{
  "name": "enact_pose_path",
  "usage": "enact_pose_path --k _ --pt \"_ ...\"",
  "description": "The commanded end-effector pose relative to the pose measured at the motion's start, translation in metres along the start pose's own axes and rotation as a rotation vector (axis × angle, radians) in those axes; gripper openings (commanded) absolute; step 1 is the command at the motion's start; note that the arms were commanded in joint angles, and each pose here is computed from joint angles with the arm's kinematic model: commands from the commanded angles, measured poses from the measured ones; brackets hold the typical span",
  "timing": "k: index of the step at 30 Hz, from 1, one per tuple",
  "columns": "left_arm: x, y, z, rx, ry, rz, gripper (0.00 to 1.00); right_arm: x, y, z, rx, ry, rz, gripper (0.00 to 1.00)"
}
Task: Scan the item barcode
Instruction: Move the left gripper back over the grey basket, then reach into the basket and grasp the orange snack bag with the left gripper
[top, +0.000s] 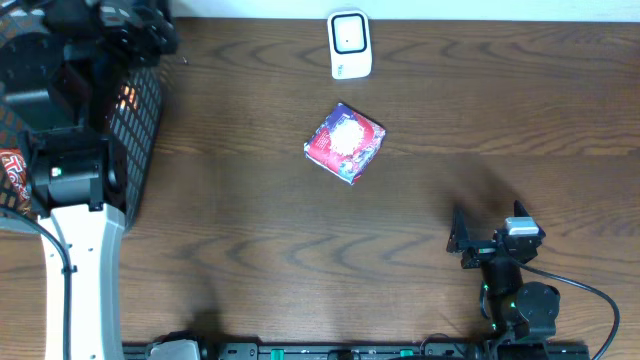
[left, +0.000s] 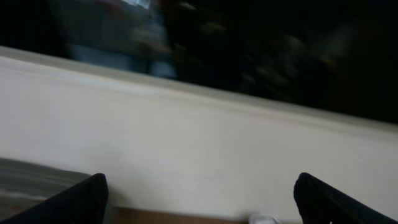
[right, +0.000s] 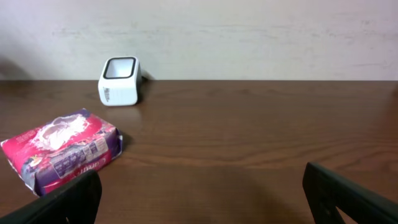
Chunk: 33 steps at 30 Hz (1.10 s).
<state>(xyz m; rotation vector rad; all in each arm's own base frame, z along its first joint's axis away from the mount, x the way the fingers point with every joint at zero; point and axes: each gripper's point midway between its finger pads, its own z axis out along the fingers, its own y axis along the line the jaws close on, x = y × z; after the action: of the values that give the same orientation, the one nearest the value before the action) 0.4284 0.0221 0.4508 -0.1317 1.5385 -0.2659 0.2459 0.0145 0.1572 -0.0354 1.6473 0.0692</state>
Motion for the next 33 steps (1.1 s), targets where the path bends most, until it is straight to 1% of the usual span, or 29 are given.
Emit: enact_pose_path --k 1,3,5,8,13,15,21,29,33 --pt "-0.028 0.067 -0.021 -0.416 -0.132 0.007 0.95 0.001 -0.002 0.000 0.009 0.000 0.015 0.99" --pt "-0.029 0.094 -0.033 -0.582 -0.146 0.042 0.95 0.001 -0.002 0.000 0.009 -0.001 0.015 0.99" --pt "-0.027 0.114 -0.043 -0.696 -0.134 0.074 0.95 0.001 -0.001 0.000 0.008 -0.001 0.015 0.99" --pt "-0.017 0.141 -0.051 -0.785 -0.077 0.110 0.96 0.001 -0.002 0.000 0.009 0.000 0.015 0.99" --pt "0.007 0.196 -0.062 -0.919 0.019 0.111 0.95 0.001 -0.001 0.000 0.008 0.000 0.015 0.99" --pt "0.018 0.218 -0.067 -0.969 0.060 0.108 0.95 0.001 -0.001 0.000 0.008 0.000 0.015 0.99" --pt "0.072 0.272 -0.081 -1.090 0.260 0.091 0.95 0.001 -0.002 0.000 0.009 -0.001 0.015 0.99" --pt "0.149 0.327 -0.093 -1.187 0.502 0.061 0.95 0.001 -0.001 0.000 0.008 0.000 0.015 0.99" --pt "0.181 0.347 -0.102 -1.221 0.602 0.041 0.91 0.001 -0.001 0.000 0.008 -0.001 0.015 0.99"
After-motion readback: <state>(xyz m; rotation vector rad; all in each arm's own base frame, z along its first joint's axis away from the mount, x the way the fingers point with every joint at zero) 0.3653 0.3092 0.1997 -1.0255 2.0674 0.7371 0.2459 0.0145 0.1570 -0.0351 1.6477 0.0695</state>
